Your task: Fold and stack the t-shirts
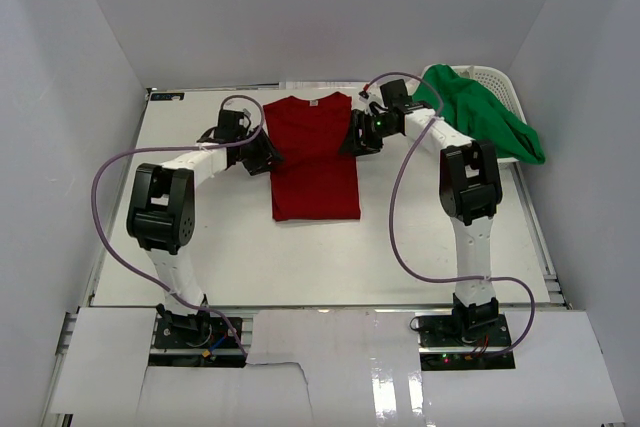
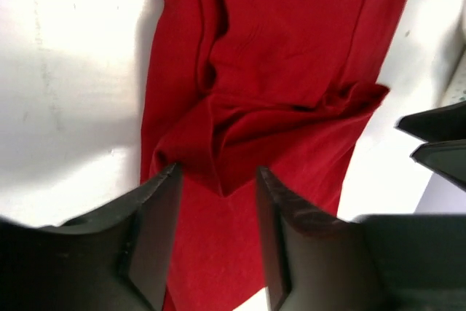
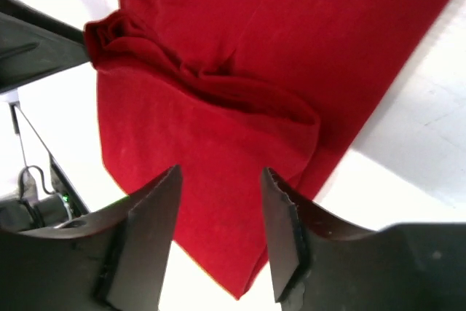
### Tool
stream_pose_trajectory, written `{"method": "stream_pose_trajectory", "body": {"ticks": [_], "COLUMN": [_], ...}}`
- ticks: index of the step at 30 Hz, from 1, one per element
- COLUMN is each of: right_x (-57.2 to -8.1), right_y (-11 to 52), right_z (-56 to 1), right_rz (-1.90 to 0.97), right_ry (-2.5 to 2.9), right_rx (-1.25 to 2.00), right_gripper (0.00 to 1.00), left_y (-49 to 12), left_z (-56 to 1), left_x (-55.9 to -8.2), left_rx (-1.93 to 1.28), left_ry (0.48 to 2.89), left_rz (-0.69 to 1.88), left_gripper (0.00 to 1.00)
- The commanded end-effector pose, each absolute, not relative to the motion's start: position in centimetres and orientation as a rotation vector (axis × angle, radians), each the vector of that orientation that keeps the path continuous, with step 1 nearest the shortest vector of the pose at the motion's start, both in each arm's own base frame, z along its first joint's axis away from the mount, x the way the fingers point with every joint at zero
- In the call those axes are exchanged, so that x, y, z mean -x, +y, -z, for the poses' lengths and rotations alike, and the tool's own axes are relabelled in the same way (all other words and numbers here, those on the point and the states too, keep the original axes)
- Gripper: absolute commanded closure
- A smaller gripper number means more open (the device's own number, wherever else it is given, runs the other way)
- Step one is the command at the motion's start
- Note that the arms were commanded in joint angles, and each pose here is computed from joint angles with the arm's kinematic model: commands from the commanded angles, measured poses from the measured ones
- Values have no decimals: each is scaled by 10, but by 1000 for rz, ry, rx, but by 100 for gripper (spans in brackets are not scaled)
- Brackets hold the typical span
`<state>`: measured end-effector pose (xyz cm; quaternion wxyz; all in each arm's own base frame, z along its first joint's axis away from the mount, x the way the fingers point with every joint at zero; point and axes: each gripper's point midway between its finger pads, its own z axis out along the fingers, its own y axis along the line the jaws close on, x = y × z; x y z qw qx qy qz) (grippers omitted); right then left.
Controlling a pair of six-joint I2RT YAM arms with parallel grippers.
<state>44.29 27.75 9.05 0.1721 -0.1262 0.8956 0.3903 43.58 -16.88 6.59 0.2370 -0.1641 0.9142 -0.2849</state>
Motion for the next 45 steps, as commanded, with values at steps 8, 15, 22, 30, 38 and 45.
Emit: {"method": "stream_pose_trajectory", "body": {"ticks": [8,15,22,30,38,45], "right_x": [-461,-430,-403,-394,-409,-408], "right_y": [282,288,311,343,374,398], "right_z": [-118,-129,-123,-113,-109,-101], "right_rz": [-1121,-1165,-1260,-1386,-1504,-1593], "right_ry": [2379,2353,2361,2357,2331,2322], "right_rx": [347,427,497,509,494,507], "right_gripper": [36,36,36,46,92,92], "left_y": [-159,-145,-164,-197,-251,-278], "left_z": [-144,-191,-190,-155,-122,-110], "left_x": [-461,-450,-404,-346,-316,-311], "left_rx": [480,342,215,110,-82,-132], "left_ry": [2135,2068,2114,2152,2247,2233], "left_rz": [836,735,884,1119,1250,1360], "left_gripper": [32,32,41,88,100,100]}}
